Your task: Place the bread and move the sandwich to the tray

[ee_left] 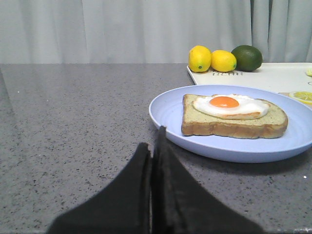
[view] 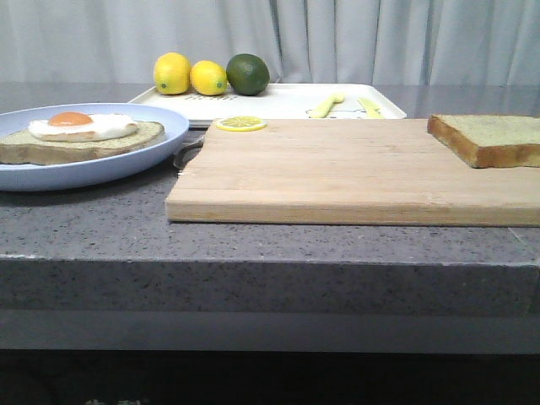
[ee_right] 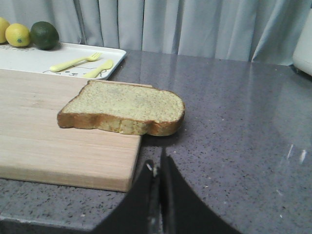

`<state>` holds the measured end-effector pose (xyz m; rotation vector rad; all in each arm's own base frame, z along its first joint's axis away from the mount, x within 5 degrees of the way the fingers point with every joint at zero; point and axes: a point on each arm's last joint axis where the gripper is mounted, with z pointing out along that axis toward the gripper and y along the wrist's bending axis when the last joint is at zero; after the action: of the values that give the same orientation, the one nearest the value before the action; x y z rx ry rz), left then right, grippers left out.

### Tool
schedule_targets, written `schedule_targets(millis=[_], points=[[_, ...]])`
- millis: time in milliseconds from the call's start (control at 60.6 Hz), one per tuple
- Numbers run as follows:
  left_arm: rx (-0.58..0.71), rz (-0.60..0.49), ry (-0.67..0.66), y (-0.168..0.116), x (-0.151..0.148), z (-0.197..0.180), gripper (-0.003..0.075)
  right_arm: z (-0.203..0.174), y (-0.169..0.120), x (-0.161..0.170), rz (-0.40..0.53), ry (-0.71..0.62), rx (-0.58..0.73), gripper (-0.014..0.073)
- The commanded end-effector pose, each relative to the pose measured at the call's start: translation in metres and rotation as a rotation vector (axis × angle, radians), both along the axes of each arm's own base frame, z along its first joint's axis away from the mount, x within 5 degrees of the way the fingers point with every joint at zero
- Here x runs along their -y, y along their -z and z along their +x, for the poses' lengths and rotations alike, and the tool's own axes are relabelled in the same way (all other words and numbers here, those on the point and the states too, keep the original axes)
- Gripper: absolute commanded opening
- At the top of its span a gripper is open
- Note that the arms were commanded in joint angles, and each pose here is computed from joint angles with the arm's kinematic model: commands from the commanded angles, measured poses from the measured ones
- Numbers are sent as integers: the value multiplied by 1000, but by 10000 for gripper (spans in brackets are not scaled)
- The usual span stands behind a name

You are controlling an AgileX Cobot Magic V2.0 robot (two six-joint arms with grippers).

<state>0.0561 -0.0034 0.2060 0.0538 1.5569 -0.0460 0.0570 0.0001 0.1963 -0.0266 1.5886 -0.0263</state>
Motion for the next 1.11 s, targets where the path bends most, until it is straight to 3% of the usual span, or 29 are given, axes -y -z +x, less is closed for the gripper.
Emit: schedule_targets(millis=[0,759,924,1089], points=[[102,-17,5,-7,0,-2,-17,-2,-11,1,-11,9,114,-68],[104,-18,5,-8,0,-2,-17,-3,-14,1,-11,11,148,-68],[212,-28,9,-20,0,-4,-17,-4,-20,1,-10,11,171,-68],[286,-63,11,-52,0,-13,-17,-11,-48,0,-10,8,192,-68]])
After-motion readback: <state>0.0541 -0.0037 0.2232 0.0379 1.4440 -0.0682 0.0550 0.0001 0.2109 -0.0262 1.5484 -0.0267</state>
